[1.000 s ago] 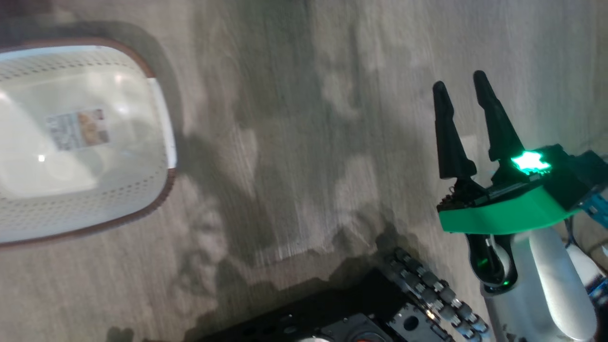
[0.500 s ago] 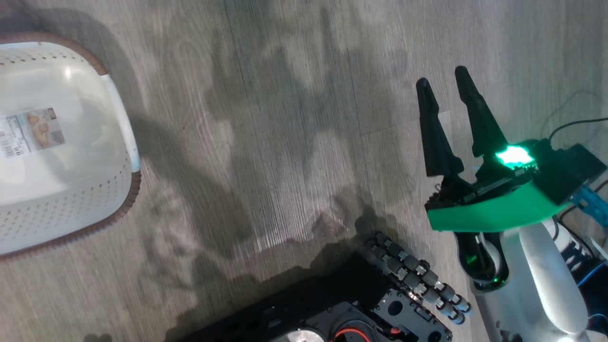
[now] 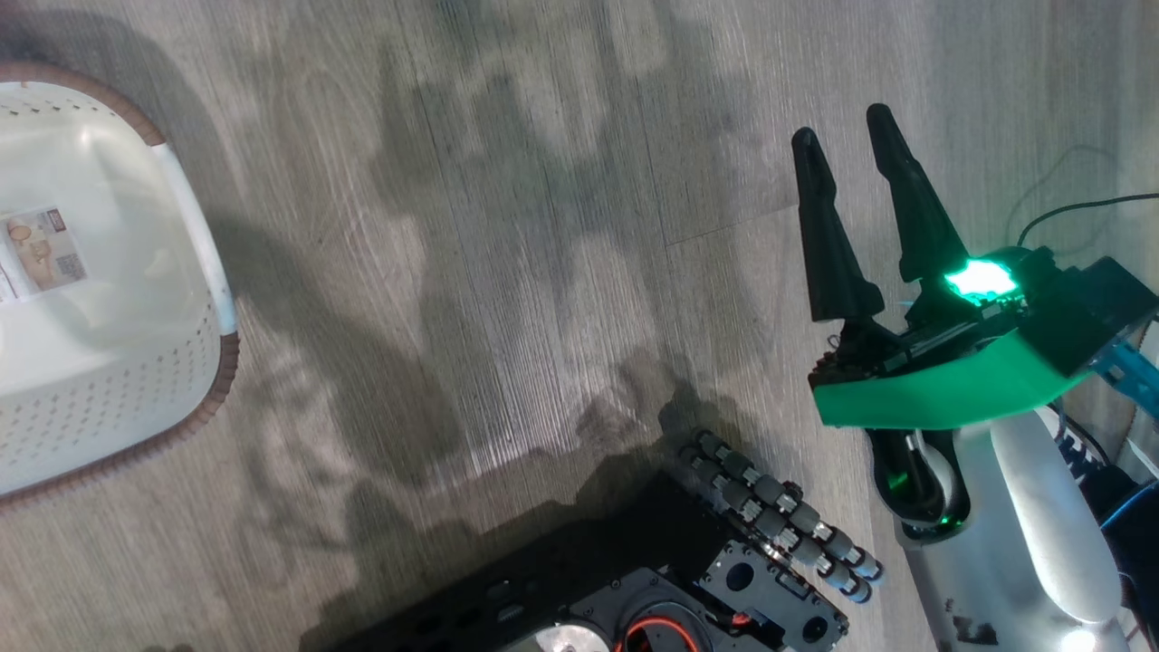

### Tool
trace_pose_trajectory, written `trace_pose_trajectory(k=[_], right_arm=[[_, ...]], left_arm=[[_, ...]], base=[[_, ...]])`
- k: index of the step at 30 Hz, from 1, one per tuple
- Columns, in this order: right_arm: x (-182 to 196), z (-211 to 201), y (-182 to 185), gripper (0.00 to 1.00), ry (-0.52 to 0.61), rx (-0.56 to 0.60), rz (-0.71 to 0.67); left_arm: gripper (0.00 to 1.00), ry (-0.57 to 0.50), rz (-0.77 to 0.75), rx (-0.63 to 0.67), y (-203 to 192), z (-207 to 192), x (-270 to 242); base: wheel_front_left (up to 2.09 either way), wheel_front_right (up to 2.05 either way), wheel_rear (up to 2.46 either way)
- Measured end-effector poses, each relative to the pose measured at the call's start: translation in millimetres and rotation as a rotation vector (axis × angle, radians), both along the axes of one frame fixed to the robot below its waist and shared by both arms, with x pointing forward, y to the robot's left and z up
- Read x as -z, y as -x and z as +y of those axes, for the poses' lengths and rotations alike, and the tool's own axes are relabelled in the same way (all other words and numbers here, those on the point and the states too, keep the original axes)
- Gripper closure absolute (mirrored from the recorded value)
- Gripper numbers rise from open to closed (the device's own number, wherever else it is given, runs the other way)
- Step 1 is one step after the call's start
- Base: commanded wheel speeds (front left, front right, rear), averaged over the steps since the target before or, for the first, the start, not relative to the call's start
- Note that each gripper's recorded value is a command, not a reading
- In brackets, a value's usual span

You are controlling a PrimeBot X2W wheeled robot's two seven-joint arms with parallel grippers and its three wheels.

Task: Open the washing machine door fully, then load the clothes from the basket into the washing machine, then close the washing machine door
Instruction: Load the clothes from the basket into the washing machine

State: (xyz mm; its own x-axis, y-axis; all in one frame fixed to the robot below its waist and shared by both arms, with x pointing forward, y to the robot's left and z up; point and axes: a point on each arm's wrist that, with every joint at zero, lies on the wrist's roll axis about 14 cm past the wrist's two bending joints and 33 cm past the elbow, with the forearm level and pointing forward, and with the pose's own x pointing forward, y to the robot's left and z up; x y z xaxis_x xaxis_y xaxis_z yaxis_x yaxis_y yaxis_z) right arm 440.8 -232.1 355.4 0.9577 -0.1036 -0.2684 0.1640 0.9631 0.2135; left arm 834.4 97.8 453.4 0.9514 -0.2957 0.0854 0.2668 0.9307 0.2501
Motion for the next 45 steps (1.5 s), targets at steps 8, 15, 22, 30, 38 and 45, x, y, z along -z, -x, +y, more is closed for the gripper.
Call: trace_pose_trajectory(k=[8,15,22,30,38,45], right_arm=[[-1,3,-3,0.00,-0.007,-0.006,-0.009],[-9,4,-8,0.00,0.008,-0.018,-0.038],[-31,4,-16,0.00,0.041,-0.032,-0.102],[-64,5,-21,0.00,0.079,-0.045,-0.189],[-91,12,-16,0.00,0.088,-0.057,-0.254],[-112,24,-15,0.00,0.085,-0.085,-0.310]], left_arm=[[0.00,-0.008,0.021,0.003,2,0,4],[0.00,-0.005,0.020,0.027,11,-7,-5],[0.00,0.006,0.065,0.053,36,-10,-8],[0.00,0.042,0.095,0.100,84,-17,-18],[0.00,0.093,0.101,0.095,143,0,-31],[0.00,0.129,0.072,0.056,206,18,-32]], base=[[0.00,0.00,0.00],[0.00,0.00,0.00],[0.00,0.00,0.00],[0.00,0.00,0.00],[0.00,0.00,0.00],[0.00,0.00,0.00]])
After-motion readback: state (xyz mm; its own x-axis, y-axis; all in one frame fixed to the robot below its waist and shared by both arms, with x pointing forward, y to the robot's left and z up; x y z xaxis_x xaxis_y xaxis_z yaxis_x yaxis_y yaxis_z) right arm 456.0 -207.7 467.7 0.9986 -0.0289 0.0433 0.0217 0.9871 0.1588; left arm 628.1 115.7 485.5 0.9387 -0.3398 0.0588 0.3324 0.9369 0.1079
